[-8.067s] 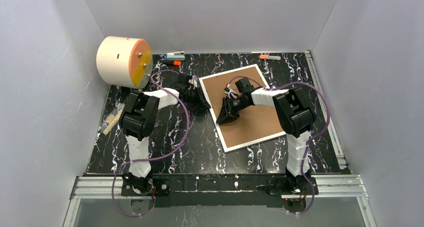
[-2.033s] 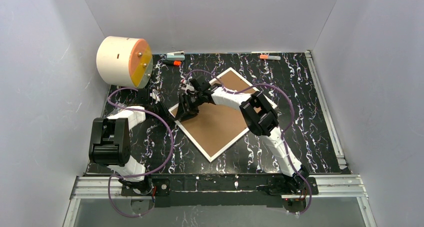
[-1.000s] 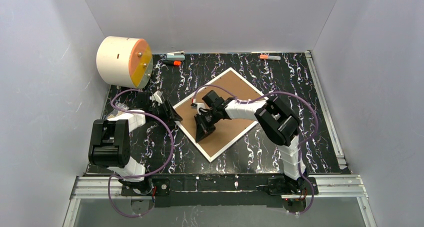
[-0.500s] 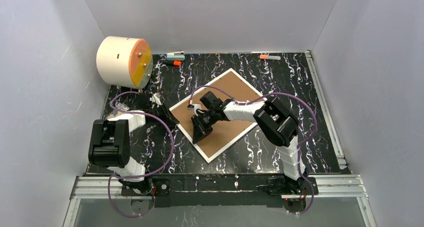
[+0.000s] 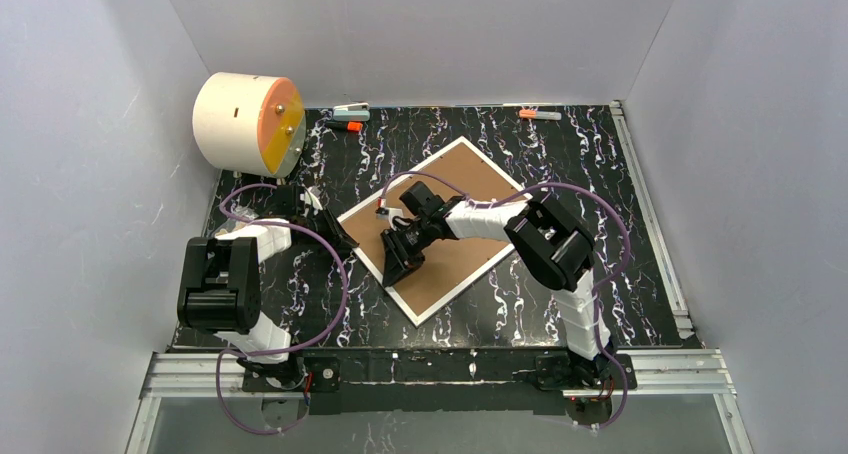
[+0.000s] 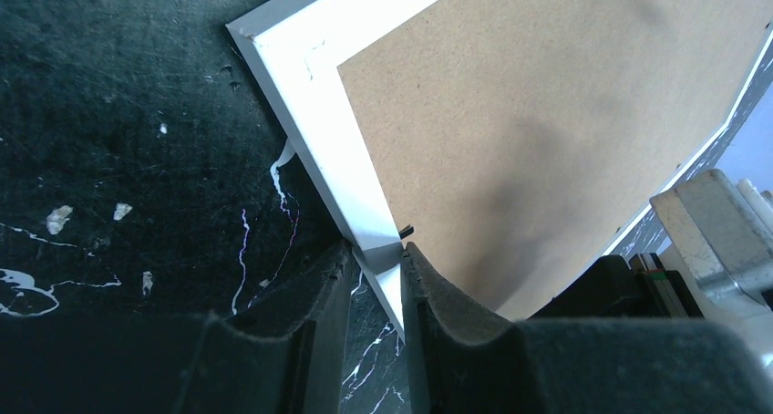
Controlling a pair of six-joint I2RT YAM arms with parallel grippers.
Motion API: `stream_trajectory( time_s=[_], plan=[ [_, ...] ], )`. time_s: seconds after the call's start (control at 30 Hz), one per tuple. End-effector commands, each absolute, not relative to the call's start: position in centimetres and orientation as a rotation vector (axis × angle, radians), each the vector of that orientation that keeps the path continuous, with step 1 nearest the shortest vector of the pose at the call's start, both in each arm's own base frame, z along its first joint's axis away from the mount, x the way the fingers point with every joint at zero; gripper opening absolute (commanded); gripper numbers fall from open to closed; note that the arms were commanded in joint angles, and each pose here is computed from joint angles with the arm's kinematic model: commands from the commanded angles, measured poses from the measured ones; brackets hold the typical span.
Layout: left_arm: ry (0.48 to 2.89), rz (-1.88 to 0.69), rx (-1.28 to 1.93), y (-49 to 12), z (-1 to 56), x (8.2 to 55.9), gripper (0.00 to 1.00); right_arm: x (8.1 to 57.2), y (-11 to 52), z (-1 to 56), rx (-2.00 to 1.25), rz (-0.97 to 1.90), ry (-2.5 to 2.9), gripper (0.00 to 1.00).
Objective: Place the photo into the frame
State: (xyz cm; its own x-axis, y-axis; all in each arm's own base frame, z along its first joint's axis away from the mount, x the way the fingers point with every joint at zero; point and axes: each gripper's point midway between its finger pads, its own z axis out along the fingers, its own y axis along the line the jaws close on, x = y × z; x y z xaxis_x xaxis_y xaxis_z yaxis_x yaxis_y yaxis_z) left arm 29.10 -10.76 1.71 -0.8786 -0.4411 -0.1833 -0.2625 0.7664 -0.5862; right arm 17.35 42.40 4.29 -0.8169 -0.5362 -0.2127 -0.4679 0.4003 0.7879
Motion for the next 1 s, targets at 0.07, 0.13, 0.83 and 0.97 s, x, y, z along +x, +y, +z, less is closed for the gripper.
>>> stream_trajectory(
  time_s=[0.07,0.13,0.83,0.97],
  plan=[
    [2.912,-0.466,-0.642,-7.5,-3.4,23.5,0.21,19.7,37.2,-2.0,0.764,-1.148,-2.728,0.34],
    [2.917,-0.456,-0.637,-7.4,-3.4,23.5,0.21,20.2,36.4,-2.7,0.733,-1.129,-2.746,0.34],
    [2.924,-0.457,-0.637,-7.4,-3.5,24.0,0.19,20.0,40.9,5.7,0.992,-1.660,-2.542,0.06],
    [2.925,-0.456,-0.637,-7.4,-3.5,24.0,0.19,19.5,41.8,5.6,0.995,-1.663,-2.499,0.06]
  ],
)
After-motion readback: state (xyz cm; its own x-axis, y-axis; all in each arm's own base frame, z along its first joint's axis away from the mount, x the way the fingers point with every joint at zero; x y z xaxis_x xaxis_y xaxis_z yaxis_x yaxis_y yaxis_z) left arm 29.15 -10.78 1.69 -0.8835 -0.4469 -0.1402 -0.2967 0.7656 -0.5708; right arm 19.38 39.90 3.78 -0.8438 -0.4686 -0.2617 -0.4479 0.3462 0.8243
